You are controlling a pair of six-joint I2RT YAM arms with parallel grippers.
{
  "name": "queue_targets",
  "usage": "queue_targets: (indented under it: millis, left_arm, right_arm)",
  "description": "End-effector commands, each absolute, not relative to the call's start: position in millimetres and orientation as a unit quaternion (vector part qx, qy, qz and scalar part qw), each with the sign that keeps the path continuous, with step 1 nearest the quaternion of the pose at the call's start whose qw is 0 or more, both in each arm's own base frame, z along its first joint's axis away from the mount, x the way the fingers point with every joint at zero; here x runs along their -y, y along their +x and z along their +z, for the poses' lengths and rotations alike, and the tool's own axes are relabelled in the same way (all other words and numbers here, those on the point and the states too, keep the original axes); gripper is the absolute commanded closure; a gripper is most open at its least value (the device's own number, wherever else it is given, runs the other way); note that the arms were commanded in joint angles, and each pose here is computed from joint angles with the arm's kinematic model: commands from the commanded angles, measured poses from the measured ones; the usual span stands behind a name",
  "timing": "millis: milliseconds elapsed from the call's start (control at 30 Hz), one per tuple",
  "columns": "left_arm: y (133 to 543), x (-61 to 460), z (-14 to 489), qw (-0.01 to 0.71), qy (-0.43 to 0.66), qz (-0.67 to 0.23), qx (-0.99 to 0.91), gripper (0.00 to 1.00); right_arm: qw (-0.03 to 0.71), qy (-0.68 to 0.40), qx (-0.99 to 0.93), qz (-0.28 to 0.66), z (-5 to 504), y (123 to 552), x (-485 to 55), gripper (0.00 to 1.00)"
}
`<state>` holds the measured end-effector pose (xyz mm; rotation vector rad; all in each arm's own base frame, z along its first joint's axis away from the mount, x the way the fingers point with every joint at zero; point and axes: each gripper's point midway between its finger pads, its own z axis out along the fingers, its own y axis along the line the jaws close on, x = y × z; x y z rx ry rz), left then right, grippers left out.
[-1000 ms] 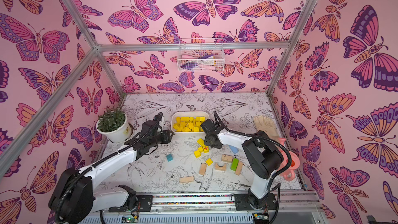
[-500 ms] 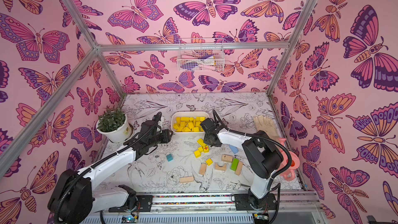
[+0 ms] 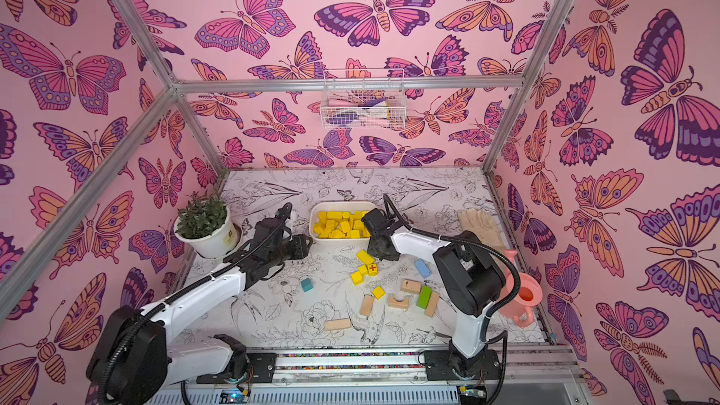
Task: Pick out the yellow building blocks
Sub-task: Pick up the building block from the center of the board.
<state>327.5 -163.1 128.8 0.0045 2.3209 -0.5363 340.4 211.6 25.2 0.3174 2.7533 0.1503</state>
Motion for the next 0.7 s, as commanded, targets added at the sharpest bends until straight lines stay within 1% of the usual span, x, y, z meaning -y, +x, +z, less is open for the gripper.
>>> queue_targets:
  millis: [0,67,200,433,667]
  left_arm:
    - [324,162,124,0.365,-0.001,-0.214,-0.906,0.55]
    - [324,161,124,0.366,-0.003,-0.213,-0.906,0.55]
    - [324,161,124,0.366,-0.002,-0.214,-0.906,0.55]
    - [326,162,124,0.365,-0.003,-0.216,-0.905,0.55]
    - [329,165,126,0.366,-0.002,-0.223,-0.903,0.55]
  right_arm:
    - [0.164,0.104,-0.98,0.043,21,339,-211,0.65]
    - [0.165,0.103,-0.98,0.044,22,339,-212,0.66]
    - [0.166,0.103,-0.98,0.042,22,338,-210,0.75]
    - [0.188,0.092,-0.978,0.018,32,331,-192,0.76]
    - [0.22,0.084,-0.97,0.058,47,324,-183,0.76]
